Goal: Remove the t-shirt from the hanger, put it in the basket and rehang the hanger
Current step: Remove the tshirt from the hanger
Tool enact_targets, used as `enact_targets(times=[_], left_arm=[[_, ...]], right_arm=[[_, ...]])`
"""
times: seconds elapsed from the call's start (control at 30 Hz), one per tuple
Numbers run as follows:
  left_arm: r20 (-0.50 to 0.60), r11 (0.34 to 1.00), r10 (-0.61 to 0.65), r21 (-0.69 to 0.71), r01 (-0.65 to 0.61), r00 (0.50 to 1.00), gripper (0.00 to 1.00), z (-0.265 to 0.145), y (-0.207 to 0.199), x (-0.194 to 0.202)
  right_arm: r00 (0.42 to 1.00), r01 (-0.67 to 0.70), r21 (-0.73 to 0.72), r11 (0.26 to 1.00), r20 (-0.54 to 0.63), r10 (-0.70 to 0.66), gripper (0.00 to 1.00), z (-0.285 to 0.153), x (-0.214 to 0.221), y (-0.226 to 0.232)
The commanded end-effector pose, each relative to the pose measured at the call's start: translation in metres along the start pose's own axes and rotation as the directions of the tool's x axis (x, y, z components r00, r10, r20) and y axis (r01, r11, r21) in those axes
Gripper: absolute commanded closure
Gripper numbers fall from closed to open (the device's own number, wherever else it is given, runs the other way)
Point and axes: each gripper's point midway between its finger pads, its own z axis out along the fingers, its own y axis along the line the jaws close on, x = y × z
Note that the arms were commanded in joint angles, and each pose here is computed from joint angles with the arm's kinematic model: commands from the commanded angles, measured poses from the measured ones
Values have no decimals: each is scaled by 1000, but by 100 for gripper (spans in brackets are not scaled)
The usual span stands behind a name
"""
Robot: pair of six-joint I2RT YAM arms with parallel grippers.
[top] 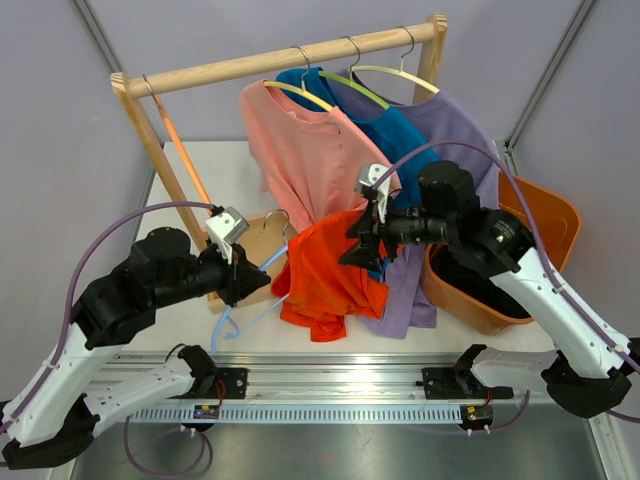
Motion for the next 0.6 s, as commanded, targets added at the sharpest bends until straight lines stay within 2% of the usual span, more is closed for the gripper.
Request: enact_targets(times=[0.0, 0.17, 0.27, 0.4, 0.43, 0.5, 0.57], left_arm=[[152, 998, -41, 58, 33, 987, 100, -12, -17, -45], [185, 995, -60, 94, 44, 981, 100, -15, -24, -51], [202, 993, -68, 107, 47, 977, 100, -16, -26, -53], [209, 992, -65, 115, 42, 976, 100, -14, -27, -54], [210, 992, -65, 117, 41, 976, 100, -14, -28, -54], [205, 993, -58, 114, 35, 977, 100, -12, -27, -54], [193, 995, -52, 96, 34, 980, 100, -12, -24, -51]], right_arm=[[996, -64, 131, 989, 68, 55, 35, 19, -17, -8], [997, -61, 275, 960, 52, 49, 37, 39, -15, -27], [998, -49, 313, 949, 50, 35, 45, 47, -16, -35], [999, -36, 311, 950, 18, 32, 64, 56, -8, -36], [999, -36, 304, 952, 18, 32, 83, 57, -9, -35], [1000, -22, 310, 950, 21, 16, 100, 54, -13, -35], [999, 17, 313, 950, 23, -26, 100, 45, -21, -34]])
